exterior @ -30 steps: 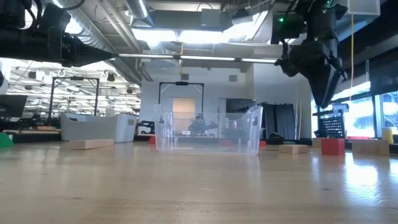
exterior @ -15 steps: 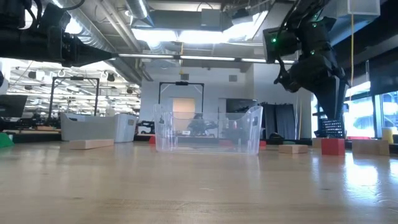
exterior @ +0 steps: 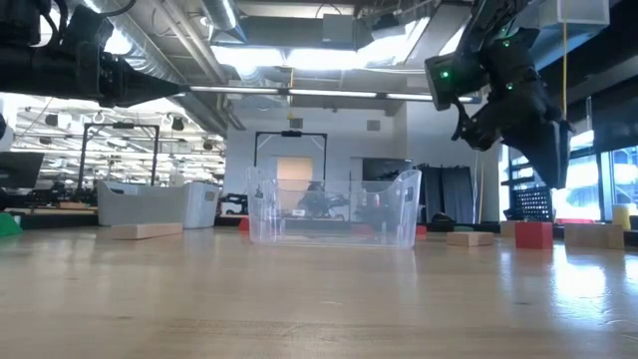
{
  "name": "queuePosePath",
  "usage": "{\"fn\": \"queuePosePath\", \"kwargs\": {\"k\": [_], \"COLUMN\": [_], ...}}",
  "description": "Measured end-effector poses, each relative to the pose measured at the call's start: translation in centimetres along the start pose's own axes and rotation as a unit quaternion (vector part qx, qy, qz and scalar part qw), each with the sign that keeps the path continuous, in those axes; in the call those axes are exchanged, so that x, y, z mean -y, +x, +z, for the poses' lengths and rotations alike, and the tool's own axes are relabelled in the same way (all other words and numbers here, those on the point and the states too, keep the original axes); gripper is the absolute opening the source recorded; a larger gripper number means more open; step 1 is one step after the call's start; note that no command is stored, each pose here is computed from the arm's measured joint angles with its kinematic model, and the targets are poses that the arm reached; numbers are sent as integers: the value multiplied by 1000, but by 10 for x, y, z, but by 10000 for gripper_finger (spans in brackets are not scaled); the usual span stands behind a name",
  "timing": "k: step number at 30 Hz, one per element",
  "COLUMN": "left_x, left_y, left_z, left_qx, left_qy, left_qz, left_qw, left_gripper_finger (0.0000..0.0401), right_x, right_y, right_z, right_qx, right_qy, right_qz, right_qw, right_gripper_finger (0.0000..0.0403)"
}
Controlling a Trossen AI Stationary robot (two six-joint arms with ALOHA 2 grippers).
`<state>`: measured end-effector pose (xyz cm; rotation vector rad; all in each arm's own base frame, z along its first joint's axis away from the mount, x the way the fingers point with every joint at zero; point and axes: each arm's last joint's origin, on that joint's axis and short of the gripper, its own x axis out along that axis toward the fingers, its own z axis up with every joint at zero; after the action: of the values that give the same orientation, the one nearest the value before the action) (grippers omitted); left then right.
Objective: Sort & place blocks by color
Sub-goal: Put the red block into the transparent bin
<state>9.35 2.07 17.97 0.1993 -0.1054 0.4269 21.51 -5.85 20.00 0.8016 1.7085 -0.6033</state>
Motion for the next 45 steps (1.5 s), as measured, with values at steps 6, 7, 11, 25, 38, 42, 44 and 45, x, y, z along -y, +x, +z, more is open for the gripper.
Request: {"fn": "queuePosePath", "kwargs": {"k": [6,7,11,25,38,42,44,45], "left_x": [0,0,0,0,0,0,-1,-2], "left_y": [0,0,0,0,0,0,-1,-1], "left_z": [0,0,0,0,0,1,5,8], "left_qx": [0,0,0,0,0,-4,-6,-9], "left_qy": [0,0,0,0,7,21,22,23], "left_qz": [0,0,0,0,0,-1,-2,-2], "left_qw": [1000,1000,1000,1000,1000,1000,1000,1000], "left_gripper_finger": [0,0,0,0,0,0,0,0], "right_x": [0,0,0,-4,-10,-13,-14,-15], "right_y": [0,0,0,0,9,20,26,28], "right_z": [0,0,1,6,17,23,26,27], "right_qx": [1,2,3,30,21,-3,-13,-18], "right_qy": [-25,-28,-30,-57,5,-2,-4,-9], "right_qz": [2,1,2,21,34,22,15,12], "right_qw": [1000,1000,1000,998,999,1000,1000,1000], "right_gripper_finger": [88,84,83,186,231,230,231,231]}}
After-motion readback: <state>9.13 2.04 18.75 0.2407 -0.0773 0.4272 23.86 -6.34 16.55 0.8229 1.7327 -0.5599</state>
